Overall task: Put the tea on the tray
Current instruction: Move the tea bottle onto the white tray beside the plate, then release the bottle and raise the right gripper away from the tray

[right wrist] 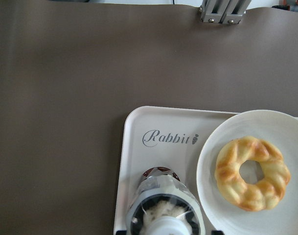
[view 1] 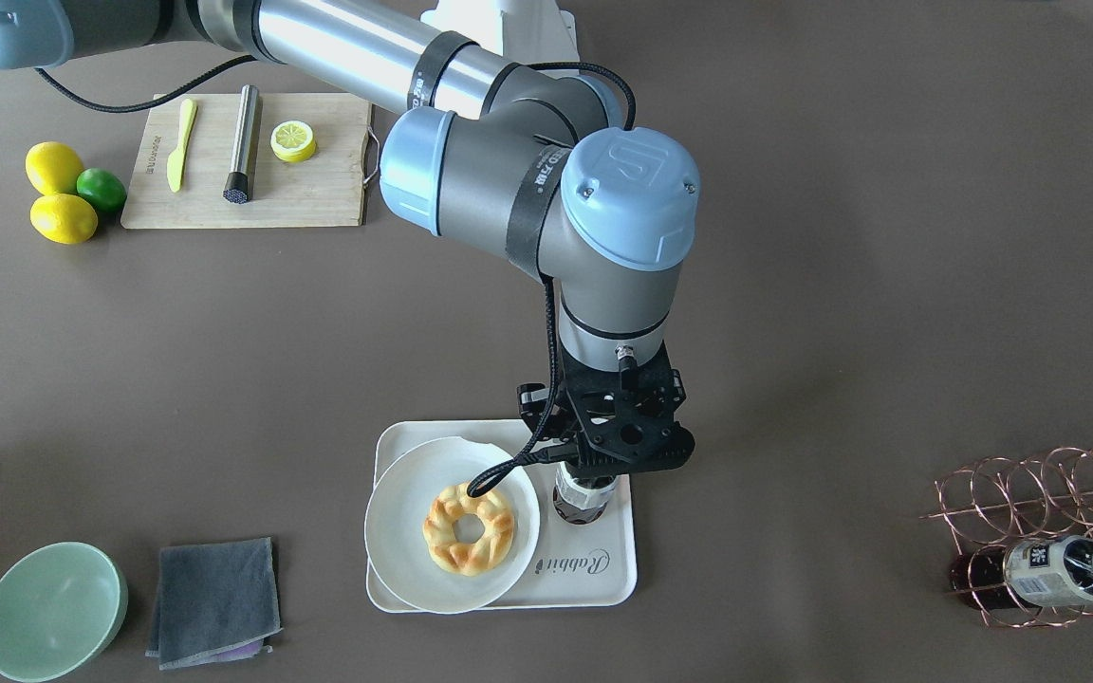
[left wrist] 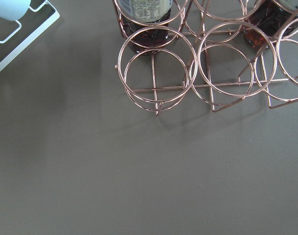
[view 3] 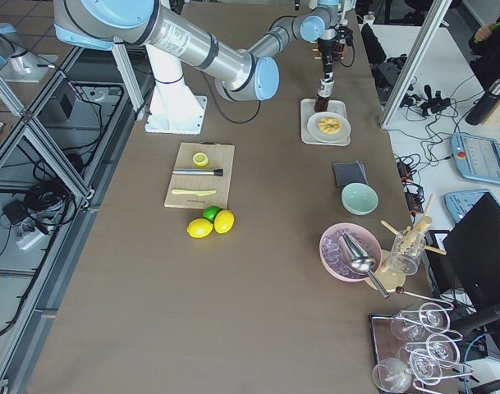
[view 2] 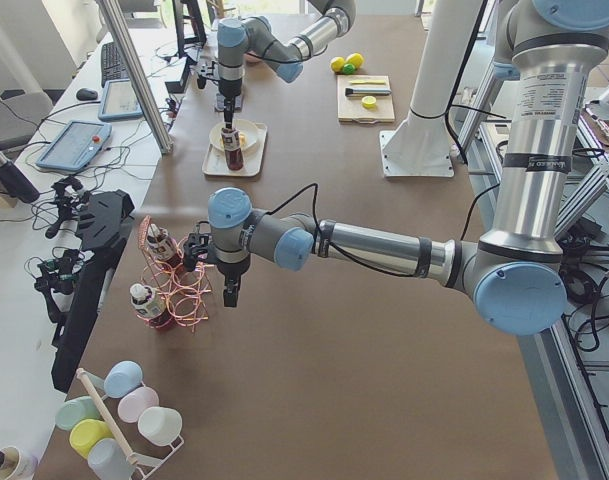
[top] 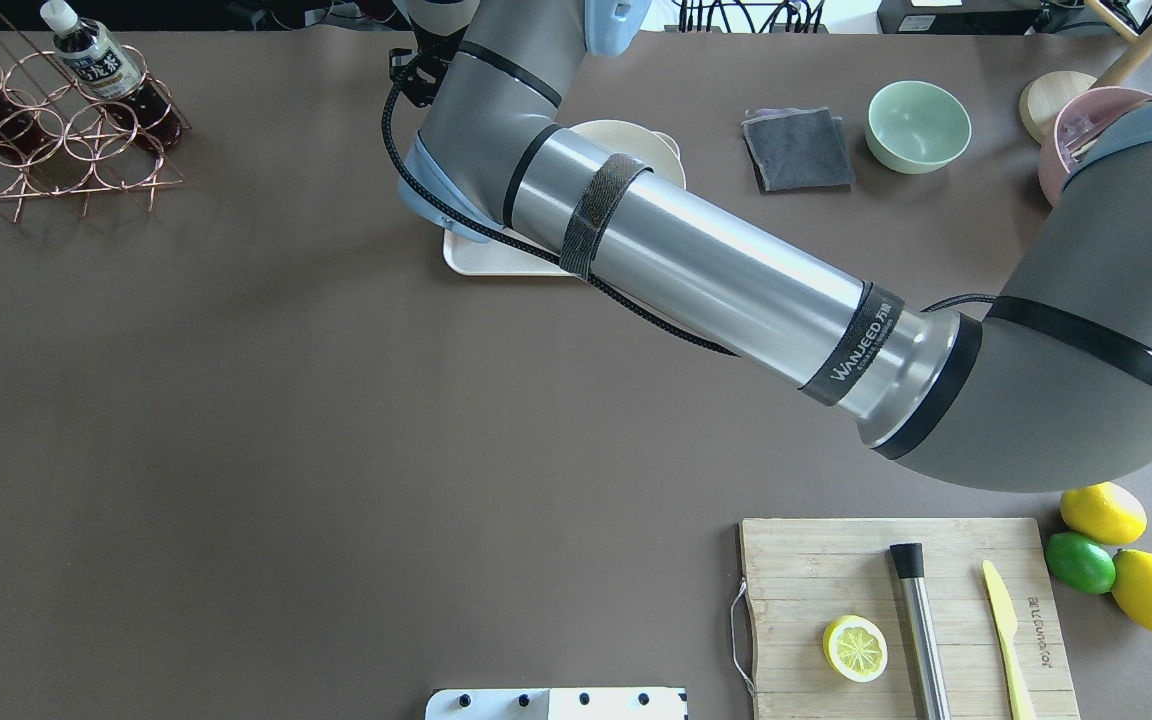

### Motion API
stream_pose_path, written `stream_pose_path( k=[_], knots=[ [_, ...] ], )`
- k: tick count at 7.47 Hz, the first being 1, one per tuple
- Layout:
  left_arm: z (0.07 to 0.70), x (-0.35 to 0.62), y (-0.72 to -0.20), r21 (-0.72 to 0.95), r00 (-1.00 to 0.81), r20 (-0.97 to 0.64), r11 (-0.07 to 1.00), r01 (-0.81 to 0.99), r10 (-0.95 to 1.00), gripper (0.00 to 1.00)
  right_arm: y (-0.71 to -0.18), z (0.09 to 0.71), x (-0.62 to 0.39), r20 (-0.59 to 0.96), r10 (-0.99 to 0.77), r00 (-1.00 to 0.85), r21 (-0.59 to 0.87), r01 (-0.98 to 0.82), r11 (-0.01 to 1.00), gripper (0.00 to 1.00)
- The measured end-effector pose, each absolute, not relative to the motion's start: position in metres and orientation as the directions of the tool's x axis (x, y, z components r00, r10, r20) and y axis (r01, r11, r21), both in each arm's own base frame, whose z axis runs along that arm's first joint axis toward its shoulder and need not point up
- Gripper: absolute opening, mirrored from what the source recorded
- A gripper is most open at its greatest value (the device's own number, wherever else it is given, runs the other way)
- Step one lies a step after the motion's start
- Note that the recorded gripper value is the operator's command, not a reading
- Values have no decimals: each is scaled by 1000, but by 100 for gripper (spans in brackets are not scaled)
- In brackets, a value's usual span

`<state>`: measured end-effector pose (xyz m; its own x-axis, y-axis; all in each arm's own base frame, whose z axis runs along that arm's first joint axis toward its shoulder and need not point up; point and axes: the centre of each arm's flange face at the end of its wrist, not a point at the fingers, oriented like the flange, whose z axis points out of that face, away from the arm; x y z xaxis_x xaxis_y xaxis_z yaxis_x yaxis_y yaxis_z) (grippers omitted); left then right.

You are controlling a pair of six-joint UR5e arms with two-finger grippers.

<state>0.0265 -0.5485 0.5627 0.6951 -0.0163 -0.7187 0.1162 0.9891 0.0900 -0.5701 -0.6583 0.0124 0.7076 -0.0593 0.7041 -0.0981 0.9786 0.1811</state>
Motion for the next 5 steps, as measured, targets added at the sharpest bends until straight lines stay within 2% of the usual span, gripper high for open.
stream_pose_path(
  k=[3, 5],
  knots=[
    [560, 27, -560, 93, 694, -720, 989, 119, -16, 98, -661, -2, -556, 720, -60, 692, 184, -107, 977, 99],
    [559, 18, -562, 105, 695, -719, 987, 123, -10, 98, -650, -26, -516, 731, -37, 682, 137, -93, 986, 100]
  ],
)
